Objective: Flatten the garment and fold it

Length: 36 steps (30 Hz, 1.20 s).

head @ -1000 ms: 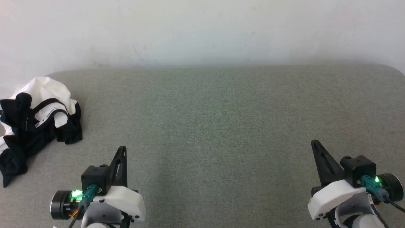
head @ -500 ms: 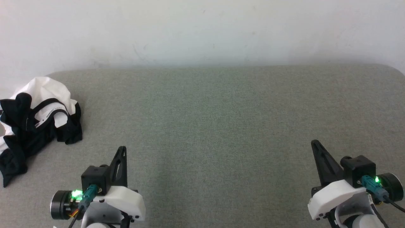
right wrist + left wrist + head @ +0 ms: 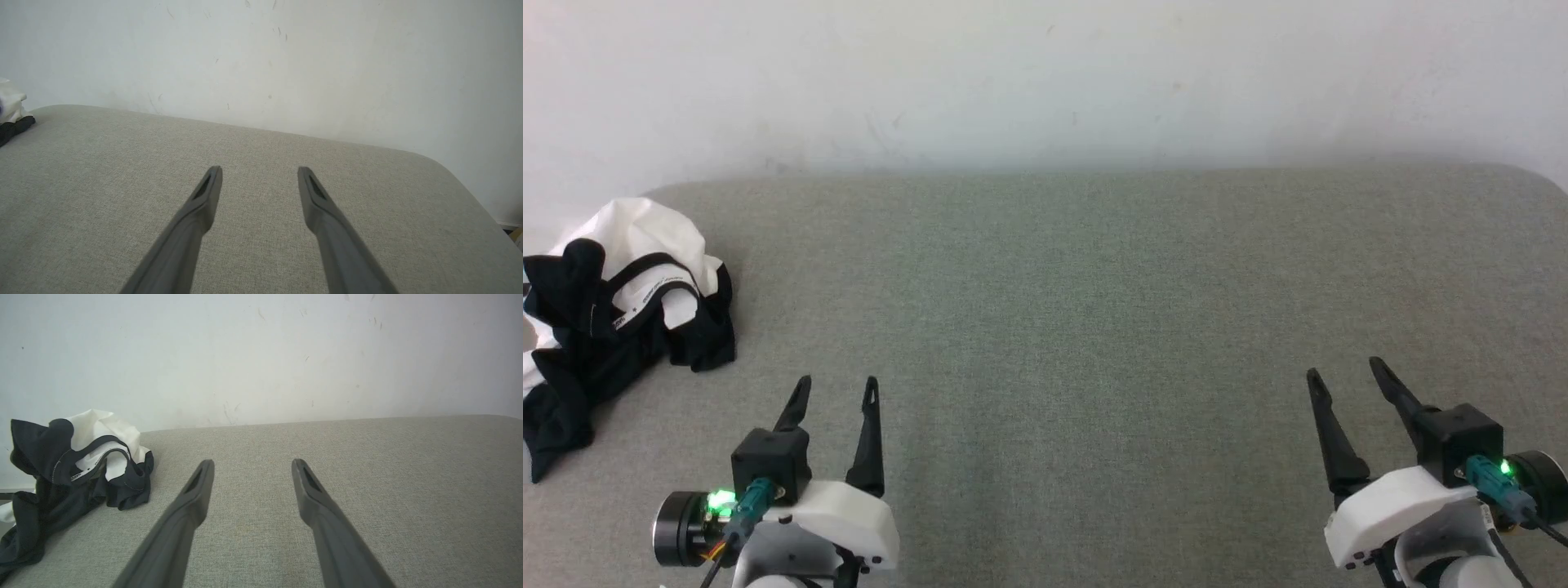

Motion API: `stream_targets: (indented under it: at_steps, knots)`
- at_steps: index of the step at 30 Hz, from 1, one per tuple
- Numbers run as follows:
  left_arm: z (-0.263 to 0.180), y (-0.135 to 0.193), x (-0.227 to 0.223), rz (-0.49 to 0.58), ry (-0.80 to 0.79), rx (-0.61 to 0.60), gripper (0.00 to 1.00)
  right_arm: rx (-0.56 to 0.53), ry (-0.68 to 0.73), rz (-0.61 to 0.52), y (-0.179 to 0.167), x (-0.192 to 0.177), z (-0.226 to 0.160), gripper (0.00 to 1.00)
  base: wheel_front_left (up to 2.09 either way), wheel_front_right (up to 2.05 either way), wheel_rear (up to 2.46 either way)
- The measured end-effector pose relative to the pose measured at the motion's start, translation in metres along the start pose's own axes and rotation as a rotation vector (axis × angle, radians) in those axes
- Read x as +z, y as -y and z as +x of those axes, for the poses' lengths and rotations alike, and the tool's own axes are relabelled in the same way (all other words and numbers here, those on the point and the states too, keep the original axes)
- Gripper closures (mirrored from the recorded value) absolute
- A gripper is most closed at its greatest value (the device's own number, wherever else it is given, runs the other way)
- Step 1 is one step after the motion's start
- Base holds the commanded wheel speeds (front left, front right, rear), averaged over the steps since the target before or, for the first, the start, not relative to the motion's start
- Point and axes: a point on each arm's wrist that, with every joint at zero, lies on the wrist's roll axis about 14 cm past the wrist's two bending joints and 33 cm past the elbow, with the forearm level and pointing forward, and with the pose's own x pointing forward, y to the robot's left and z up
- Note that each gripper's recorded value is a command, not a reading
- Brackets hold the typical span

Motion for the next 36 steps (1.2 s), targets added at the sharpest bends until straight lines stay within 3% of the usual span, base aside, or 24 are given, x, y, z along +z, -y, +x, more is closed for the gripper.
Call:
stream_targets:
  at_steps: [18, 36]
  knots:
    - [-0.005, -0.006, 0.003, -0.035, 0.029, 0.021, 0.0, -0.027, 0.024, 0.008, 0.01, 0.001, 0.002, 0.0, 0.0, 0.0, 0.0]
    - [-0.029, -0.04, 0.003, -0.067, 0.056, 0.135, 0.0, 0.057, 0.059, 0.011, -0.017, 0.006, 0.02, 0.0, 0.0, 0.0, 0.0]
